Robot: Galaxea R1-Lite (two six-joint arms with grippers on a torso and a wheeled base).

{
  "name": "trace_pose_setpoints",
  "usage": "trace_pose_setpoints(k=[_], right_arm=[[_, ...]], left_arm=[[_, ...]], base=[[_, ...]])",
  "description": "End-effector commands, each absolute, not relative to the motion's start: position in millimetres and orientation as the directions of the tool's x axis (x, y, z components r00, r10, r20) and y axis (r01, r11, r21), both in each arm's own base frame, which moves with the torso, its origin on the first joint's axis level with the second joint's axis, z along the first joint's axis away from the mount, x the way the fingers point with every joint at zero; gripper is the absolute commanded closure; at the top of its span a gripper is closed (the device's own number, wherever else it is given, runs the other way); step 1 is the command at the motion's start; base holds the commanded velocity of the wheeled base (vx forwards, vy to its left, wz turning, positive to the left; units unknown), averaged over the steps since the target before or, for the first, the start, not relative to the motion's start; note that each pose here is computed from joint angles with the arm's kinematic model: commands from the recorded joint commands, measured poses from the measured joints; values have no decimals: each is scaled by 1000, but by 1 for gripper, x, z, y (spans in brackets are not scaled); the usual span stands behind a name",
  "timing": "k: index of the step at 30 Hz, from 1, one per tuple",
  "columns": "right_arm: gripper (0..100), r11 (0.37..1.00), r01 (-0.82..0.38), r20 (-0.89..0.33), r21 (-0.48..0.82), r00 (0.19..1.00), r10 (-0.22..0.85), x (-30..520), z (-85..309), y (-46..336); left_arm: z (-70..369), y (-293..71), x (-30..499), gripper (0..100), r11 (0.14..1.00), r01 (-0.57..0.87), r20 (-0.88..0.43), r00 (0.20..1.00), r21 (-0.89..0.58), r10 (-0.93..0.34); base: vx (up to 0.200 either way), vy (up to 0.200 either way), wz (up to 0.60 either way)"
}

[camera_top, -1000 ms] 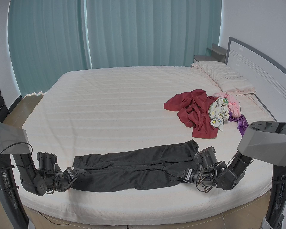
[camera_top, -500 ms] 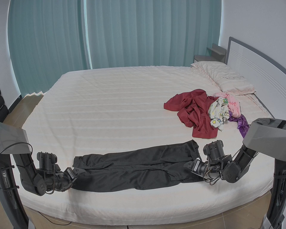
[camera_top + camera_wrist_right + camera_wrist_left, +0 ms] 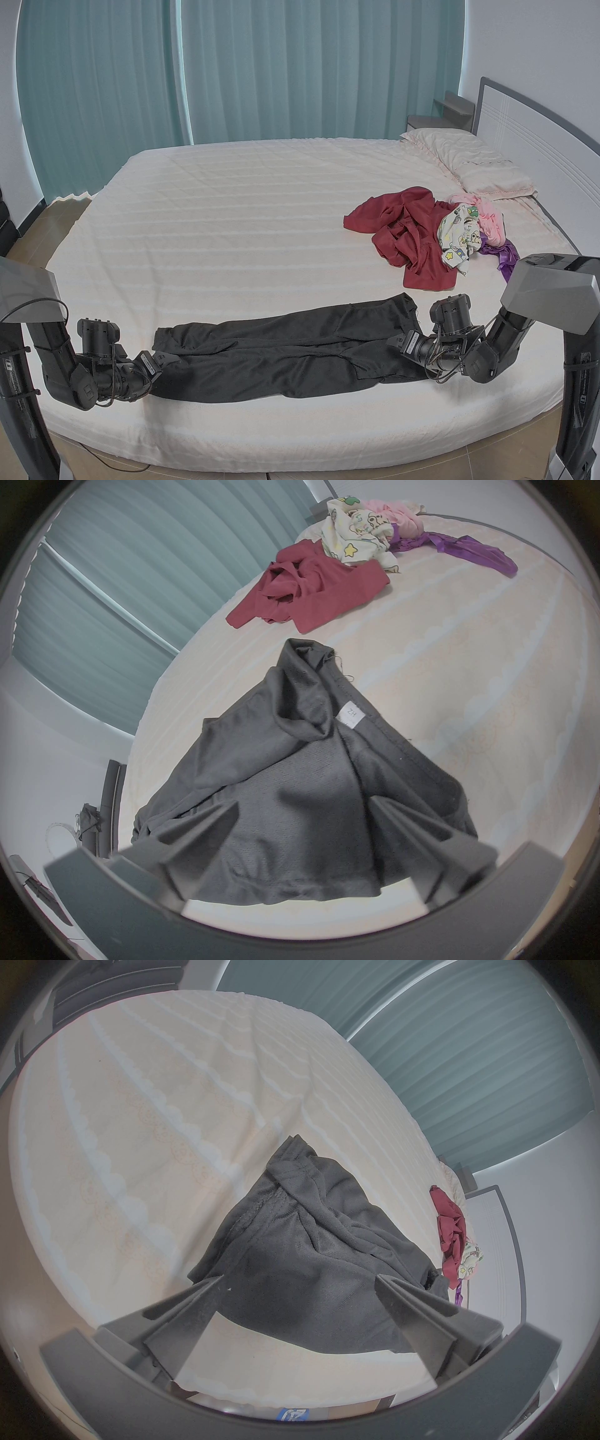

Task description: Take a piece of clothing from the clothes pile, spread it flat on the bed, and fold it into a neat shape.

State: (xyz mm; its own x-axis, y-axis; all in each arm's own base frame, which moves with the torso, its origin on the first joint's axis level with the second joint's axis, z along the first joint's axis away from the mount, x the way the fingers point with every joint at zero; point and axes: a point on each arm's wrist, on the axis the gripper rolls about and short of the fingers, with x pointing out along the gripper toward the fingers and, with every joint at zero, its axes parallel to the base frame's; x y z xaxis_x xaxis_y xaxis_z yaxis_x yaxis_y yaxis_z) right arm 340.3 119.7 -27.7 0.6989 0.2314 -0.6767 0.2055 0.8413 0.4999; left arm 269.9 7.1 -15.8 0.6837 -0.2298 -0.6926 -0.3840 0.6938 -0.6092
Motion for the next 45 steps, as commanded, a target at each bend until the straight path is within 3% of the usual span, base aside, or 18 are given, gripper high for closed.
trace_pose_setpoints(k=[1,13,14,24,32,45], right_arm=[[100,844,222,-693,488,687,220,342,-36,118],[100,841,257,-699,476,691,185,343,-37,106],[0,842,256,-700,475,689,185,343,-37,106],[0,848,241,-693,472,697,187,340,-34,107],[0,851,236,-687,470,703,184,339,-29,106],[0,865,227,-692,447,701,173,338,-32,107]], left_arm=[[-16,7,270,0,693,-385,-694,682,-609,-230],[-16,7,269,0,694,-385,-693,684,-608,-228],[-15,7,270,0,695,-382,-691,686,-609,-227],[-15,10,267,0,756,-346,-680,712,-556,-174],[-31,10,254,0,840,-284,-724,667,-462,-173],[-46,12,258,0,853,-329,-728,680,-405,-83]], base=[[0,0,0],[0,0,0],[0,0,0],[0,0,0],[0,0,0],[0,0,0]])
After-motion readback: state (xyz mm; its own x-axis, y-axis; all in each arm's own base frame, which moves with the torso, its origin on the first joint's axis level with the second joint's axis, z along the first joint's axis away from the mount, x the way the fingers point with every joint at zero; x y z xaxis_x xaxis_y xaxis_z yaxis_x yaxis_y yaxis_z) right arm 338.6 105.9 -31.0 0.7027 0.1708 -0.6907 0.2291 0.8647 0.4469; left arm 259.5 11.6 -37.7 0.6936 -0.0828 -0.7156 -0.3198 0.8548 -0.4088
